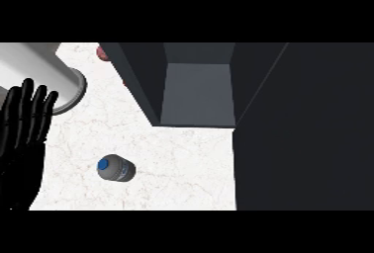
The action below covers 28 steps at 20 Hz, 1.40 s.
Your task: Pick up the bottled water, place it into the cabinet and close the cabinet
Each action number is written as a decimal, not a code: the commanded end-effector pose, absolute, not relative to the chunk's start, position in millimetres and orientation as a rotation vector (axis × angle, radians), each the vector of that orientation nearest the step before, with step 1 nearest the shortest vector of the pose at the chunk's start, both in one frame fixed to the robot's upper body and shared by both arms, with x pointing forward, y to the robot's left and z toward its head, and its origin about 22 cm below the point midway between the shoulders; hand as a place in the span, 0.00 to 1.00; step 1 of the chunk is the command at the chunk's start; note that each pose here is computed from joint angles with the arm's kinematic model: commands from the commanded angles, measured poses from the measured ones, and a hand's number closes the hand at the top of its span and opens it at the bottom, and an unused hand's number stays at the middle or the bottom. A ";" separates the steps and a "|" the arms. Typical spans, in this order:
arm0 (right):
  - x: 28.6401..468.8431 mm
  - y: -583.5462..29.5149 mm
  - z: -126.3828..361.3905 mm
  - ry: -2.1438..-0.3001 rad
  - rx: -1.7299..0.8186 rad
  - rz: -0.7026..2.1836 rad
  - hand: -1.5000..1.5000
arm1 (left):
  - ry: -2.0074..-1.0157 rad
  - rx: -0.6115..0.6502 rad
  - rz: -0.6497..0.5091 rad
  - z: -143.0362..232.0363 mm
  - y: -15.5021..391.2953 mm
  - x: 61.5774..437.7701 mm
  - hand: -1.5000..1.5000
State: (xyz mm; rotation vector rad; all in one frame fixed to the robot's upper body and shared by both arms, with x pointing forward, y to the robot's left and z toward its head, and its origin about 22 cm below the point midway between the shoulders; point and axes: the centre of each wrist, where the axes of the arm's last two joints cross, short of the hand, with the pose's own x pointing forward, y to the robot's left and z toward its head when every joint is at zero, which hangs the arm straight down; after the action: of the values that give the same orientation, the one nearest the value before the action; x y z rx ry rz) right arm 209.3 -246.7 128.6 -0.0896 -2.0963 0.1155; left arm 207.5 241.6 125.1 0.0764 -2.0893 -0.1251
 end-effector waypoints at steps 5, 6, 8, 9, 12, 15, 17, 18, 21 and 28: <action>179.5 -238.1 130.8 -2.084 -0.093 0.115 0.00 | -2.015 0.516 0.085 124.3 231.8 163.2 0.00; 179.0 -240.5 123.1 -2.073 -0.105 0.120 0.00 | -2.021 0.604 0.107 130.0 229.8 158.3 0.00; 179.7 -222.1 113.5 -1.981 0.177 0.145 0.00 | -1.907 0.282 0.402 121.0 213.3 161.3 0.00; 172.6 -218.6 122.2 -1.976 0.197 0.164 0.00 | -1.921 0.284 0.425 128.2 202.4 152.8 0.00; 149.4 -211.8 128.5 -1.977 0.237 0.169 0.00 | -1.916 0.309 0.488 135.4 181.3 136.3 0.00; 138.5 -209.6 153.1 -1.971 0.204 0.187 0.00 | -1.915 0.290 0.504 146.4 158.2 117.4 0.00; 124.6 -210.7 155.9 -1.948 0.228 0.205 0.00 | -1.923 0.297 0.508 148.3 146.7 115.7 0.00; 124.0 -207.5 160.6 -1.956 0.239 0.196 0.00 | -1.951 0.298 0.507 148.0 135.7 117.2 0.00; 116.8 -216.5 164.2 -1.959 0.231 0.211 0.00 | -1.916 0.290 0.539 159.5 137.1 106.0 0.00; 104.8 -205.3 183.3 -1.957 0.235 0.208 0.00 | -1.903 0.310 0.527 144.9 103.6 102.1 0.00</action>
State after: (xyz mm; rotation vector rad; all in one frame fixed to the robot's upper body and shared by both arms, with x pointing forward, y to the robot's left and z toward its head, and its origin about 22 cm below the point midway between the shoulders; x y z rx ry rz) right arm 128.0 -200.1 164.9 0.2411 -1.9389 0.1843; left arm 111.7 112.4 134.4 0.2753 -1.8364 0.4603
